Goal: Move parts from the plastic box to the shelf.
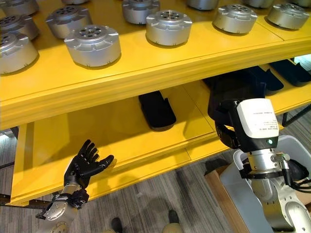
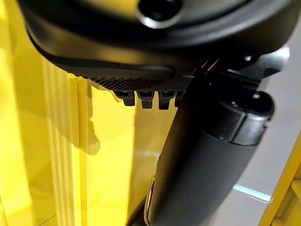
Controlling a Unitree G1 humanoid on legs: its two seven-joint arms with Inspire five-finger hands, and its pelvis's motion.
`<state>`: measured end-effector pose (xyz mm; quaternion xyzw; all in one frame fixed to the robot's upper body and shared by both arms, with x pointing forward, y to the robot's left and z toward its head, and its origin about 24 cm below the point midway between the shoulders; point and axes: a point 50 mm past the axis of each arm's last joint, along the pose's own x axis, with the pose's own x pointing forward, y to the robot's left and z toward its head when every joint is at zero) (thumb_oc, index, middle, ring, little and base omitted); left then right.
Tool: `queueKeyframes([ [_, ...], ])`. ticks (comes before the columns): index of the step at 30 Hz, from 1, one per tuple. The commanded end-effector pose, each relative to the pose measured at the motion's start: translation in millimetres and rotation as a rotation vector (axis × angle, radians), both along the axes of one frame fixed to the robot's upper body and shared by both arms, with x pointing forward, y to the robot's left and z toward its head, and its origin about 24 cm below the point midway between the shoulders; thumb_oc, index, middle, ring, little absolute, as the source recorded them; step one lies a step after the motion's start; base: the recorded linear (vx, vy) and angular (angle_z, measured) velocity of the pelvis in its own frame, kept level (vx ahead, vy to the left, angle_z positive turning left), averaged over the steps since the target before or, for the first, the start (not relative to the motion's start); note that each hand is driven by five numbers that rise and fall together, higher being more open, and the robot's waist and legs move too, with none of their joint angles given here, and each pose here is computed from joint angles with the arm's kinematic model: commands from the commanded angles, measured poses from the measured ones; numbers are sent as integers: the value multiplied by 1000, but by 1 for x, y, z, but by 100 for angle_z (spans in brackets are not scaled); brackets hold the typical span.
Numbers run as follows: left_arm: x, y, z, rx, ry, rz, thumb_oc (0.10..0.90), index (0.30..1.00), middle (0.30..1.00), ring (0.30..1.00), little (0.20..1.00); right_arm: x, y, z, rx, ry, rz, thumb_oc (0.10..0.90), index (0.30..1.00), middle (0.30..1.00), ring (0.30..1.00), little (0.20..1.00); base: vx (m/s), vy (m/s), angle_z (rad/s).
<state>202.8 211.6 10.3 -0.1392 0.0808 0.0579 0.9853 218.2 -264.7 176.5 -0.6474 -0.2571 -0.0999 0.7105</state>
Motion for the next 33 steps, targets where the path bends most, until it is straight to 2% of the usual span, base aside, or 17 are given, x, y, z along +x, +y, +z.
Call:
queueKeyframes([
  [1,20,5,46,74,-250,-55,900,1000,1000,1000,1000,13,5,53,-95,-232,40,400,300,300,300,300,6,-34,18],
  [16,25,1,47,63,-250,-94,900,1000,1000,1000,1000,53,31,55,-204,-111,144,400,300,300,300,300,-9,-37,10],
  [21,26,-1,47,53,-251,-100,900,1000,1000,1000,1000,69,43,55,-185,-96,166,400,300,300,300,300,-32,-33,14],
  [25,25,4,49,29,-263,-36,900,1000,1000,1000,1000,86,61,54,-140,-94,201,400,300,300,300,300,-33,-24,25],
  [33,25,7,49,39,-261,-28,900,1000,1000,1000,1000,99,84,63,-156,-106,247,400,300,300,300,300,-17,-3,8],
])
